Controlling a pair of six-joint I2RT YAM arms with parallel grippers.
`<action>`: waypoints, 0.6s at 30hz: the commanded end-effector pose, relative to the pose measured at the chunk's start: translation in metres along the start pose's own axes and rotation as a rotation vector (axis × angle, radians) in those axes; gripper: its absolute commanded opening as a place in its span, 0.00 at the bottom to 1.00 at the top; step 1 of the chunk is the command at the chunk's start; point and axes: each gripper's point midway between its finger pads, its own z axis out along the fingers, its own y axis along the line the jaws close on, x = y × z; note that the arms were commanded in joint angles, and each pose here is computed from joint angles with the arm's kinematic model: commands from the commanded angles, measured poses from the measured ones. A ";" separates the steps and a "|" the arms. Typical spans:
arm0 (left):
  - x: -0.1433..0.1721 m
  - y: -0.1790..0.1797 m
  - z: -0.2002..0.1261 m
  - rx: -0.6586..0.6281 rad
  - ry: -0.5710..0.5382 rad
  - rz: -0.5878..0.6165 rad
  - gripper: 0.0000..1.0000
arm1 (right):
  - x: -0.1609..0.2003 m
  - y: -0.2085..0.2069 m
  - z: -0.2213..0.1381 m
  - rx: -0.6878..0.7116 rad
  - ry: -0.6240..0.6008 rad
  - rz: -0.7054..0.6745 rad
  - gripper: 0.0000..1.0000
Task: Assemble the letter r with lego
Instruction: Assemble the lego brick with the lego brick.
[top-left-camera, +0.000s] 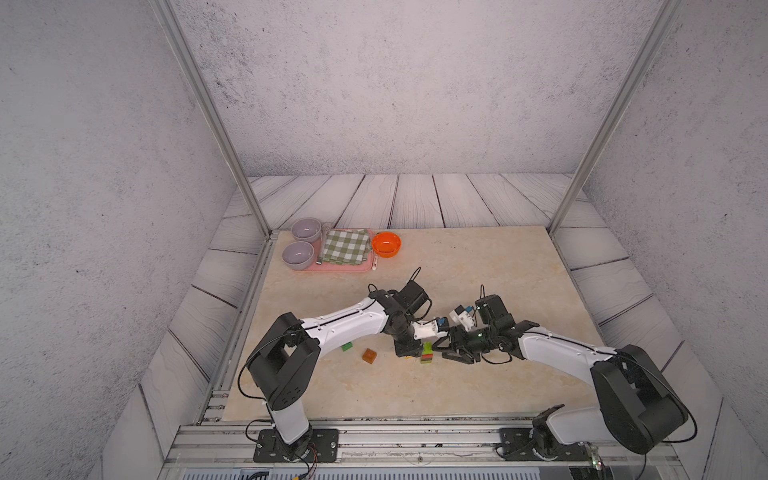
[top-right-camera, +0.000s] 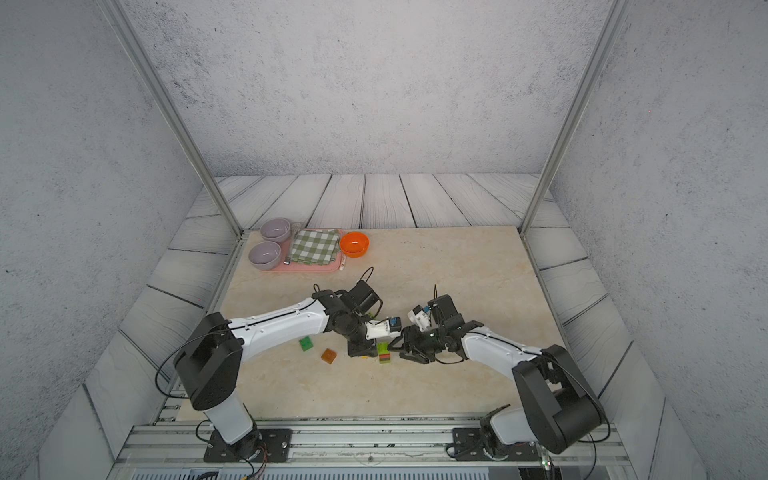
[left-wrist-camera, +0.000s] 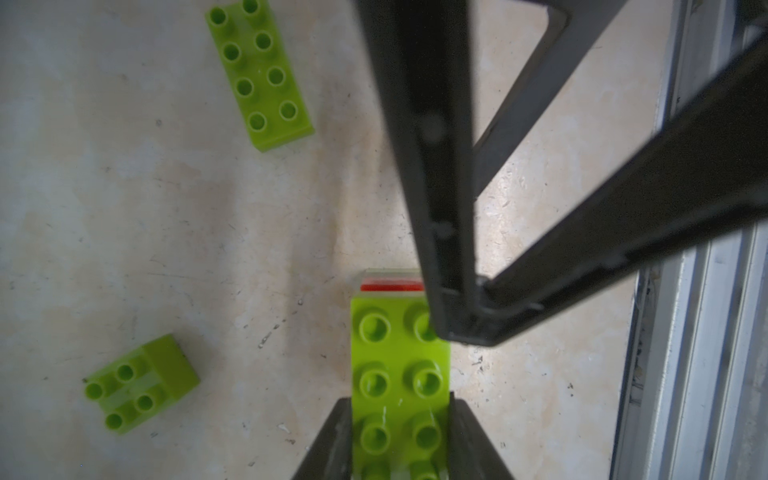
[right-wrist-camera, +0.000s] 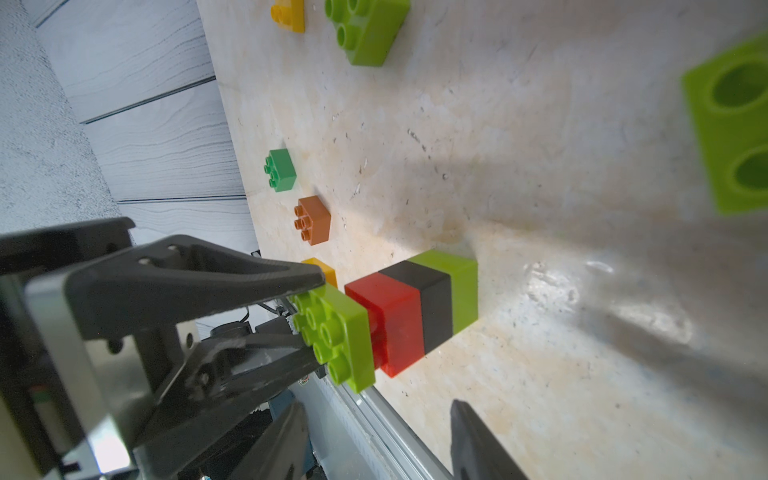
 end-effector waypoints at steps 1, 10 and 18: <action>-0.002 0.002 0.001 -0.003 0.012 0.008 0.00 | 0.003 -0.003 0.003 -0.005 0.022 0.012 0.57; 0.000 0.001 0.004 0.000 0.020 0.009 0.00 | 0.001 -0.004 0.007 -0.012 0.040 0.021 0.53; -0.001 -0.002 0.003 0.013 0.015 0.011 0.00 | -0.004 0.005 0.005 -0.038 0.022 0.004 0.52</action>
